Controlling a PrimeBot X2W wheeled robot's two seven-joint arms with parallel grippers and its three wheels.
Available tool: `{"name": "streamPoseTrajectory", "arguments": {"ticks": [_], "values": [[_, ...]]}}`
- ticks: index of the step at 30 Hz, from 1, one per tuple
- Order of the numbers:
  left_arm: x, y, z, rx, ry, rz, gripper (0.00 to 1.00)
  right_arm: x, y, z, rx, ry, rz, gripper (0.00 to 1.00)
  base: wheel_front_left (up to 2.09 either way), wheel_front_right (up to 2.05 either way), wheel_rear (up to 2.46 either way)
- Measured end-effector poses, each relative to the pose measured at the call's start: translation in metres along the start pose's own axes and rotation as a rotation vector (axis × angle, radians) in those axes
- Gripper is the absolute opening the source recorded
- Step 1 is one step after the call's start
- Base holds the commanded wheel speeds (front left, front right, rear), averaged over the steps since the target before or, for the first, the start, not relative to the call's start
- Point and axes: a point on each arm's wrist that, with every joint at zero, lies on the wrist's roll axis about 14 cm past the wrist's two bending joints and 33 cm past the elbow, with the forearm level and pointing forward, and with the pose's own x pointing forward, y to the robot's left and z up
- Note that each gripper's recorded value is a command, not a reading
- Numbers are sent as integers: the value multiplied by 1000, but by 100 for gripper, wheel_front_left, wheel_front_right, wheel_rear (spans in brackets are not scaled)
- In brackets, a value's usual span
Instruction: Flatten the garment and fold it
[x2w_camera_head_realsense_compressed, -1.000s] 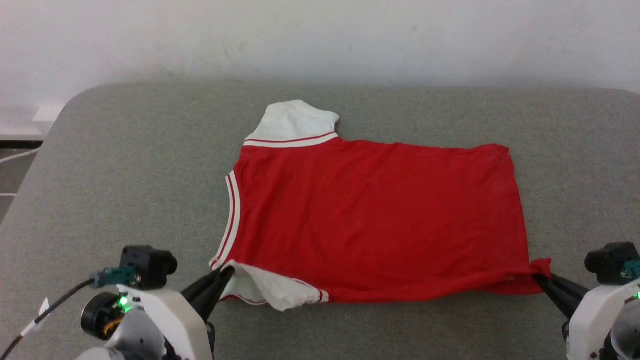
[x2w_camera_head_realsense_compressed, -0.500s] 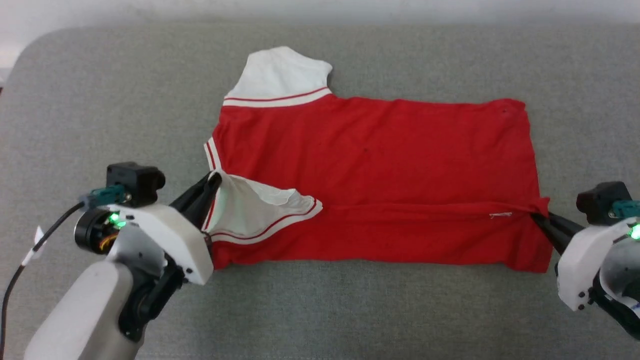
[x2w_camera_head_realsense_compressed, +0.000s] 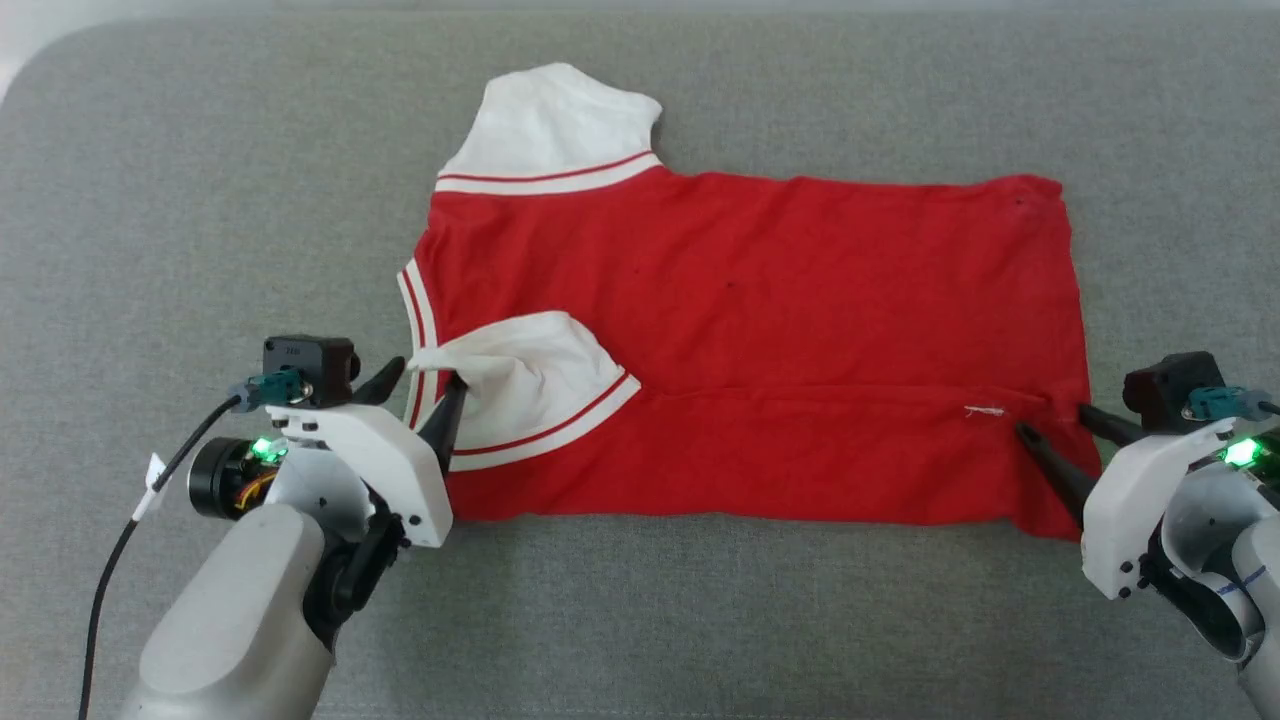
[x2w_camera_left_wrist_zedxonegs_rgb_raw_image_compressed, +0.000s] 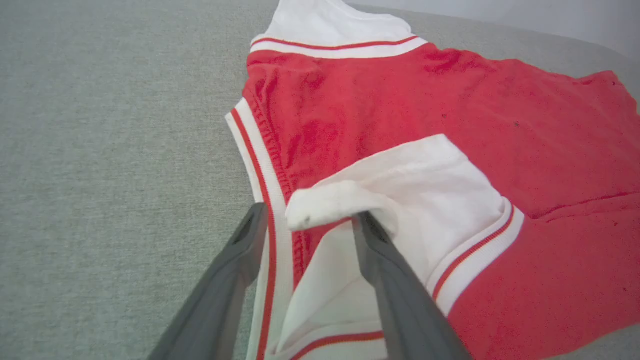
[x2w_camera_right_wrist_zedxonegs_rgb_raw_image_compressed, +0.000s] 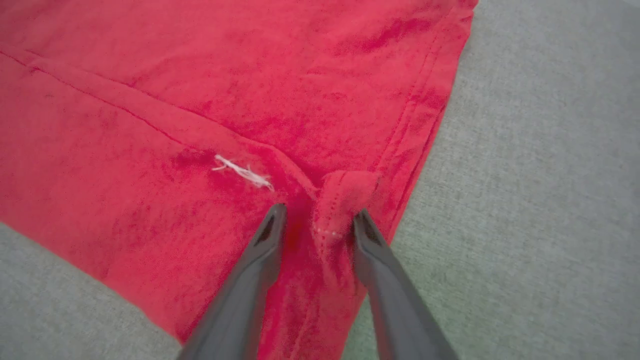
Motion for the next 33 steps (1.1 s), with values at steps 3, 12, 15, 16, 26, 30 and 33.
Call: {"name": "streamPoseTrajectory", "arguments": {"ticks": [3,12,15,16,26,30,33], "values": [[-4,1,5,-21,-29,18,100,-4,-2,6,35,-29,-14,100,0,0,0],[-48,-2,2,-225,-133,109,100,-35,-2,21,57,-145,-83,100,0,0,0],[-57,-3,-7,-225,-102,122,100,-43,-2,25,75,-173,-104,100,0,0,0],[-66,-4,-21,-206,-44,137,100,-51,1,29,102,-206,-120,100,0,0,0],[-70,3,-49,-191,83,209,100,-73,21,36,178,-251,-166,100,0,0,0],[-62,5,-60,-199,120,224,100,-75,17,35,188,-240,-191,100,0,0,0],[-56,8,-74,-198,161,237,100,-75,11,32,184,-221,-213,100,0,0,0]]}}
